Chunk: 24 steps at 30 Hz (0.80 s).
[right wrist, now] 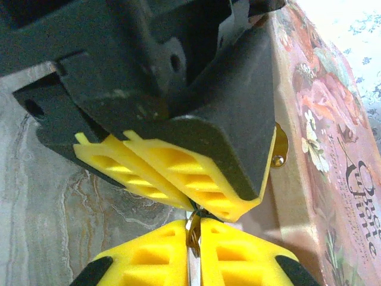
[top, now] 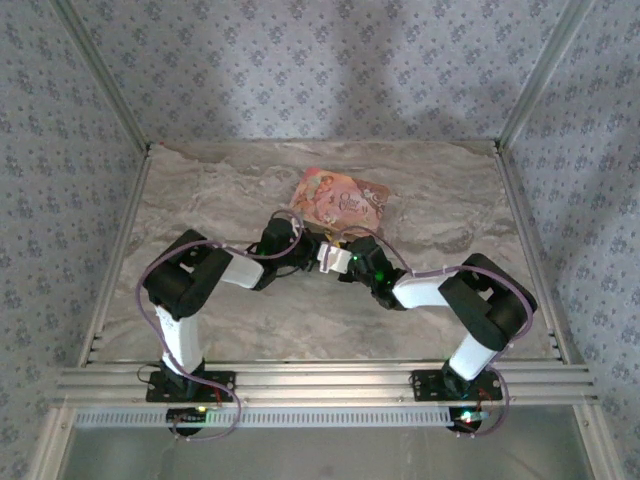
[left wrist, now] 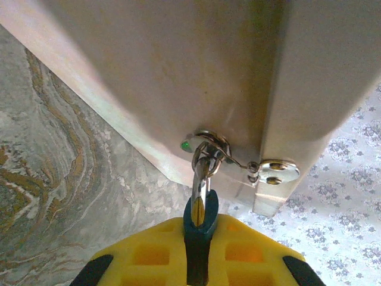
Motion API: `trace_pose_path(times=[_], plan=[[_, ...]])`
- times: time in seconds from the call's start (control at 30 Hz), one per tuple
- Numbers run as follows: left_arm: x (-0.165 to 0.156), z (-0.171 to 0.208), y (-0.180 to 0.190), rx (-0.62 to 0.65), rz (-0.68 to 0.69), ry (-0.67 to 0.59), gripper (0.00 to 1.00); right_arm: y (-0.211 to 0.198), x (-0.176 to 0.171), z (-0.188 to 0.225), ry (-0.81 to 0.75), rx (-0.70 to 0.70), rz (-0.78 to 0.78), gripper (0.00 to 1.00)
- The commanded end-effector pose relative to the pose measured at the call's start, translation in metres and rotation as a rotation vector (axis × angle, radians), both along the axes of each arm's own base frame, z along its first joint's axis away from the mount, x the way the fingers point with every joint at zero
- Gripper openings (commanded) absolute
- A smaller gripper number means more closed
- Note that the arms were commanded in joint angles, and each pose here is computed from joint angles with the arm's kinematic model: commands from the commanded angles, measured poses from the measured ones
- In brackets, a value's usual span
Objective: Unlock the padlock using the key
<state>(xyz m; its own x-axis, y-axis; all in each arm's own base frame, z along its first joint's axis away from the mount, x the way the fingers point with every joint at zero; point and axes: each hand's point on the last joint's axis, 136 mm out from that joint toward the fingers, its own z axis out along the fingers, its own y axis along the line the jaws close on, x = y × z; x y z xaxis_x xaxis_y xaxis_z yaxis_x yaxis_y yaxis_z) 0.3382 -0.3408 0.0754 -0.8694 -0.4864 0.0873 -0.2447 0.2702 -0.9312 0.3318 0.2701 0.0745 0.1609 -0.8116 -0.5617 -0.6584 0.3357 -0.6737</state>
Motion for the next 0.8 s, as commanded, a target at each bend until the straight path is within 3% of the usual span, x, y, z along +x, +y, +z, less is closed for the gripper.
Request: trace_pose_path(times=[0.0, 0.17, 0.77], plan=[[-0.006, 0.014, -0.011, -0.031, -0.042, -0.001, 0.00, 0.003, 0.013, 0.013, -0.031, 0.044, -0.037, 0.07], [-0.007, 0.014, -0.012, -0.034, -0.043, -0.001, 0.00, 0.002, 0.014, 0.013, -0.029, 0.051, -0.049, 0.00], [-0.008, 0.015, -0.013, -0.049, -0.037, 0.001, 0.00, 0.001, 0.016, 0.029, 0.019, 0.185, -0.137, 0.00]])
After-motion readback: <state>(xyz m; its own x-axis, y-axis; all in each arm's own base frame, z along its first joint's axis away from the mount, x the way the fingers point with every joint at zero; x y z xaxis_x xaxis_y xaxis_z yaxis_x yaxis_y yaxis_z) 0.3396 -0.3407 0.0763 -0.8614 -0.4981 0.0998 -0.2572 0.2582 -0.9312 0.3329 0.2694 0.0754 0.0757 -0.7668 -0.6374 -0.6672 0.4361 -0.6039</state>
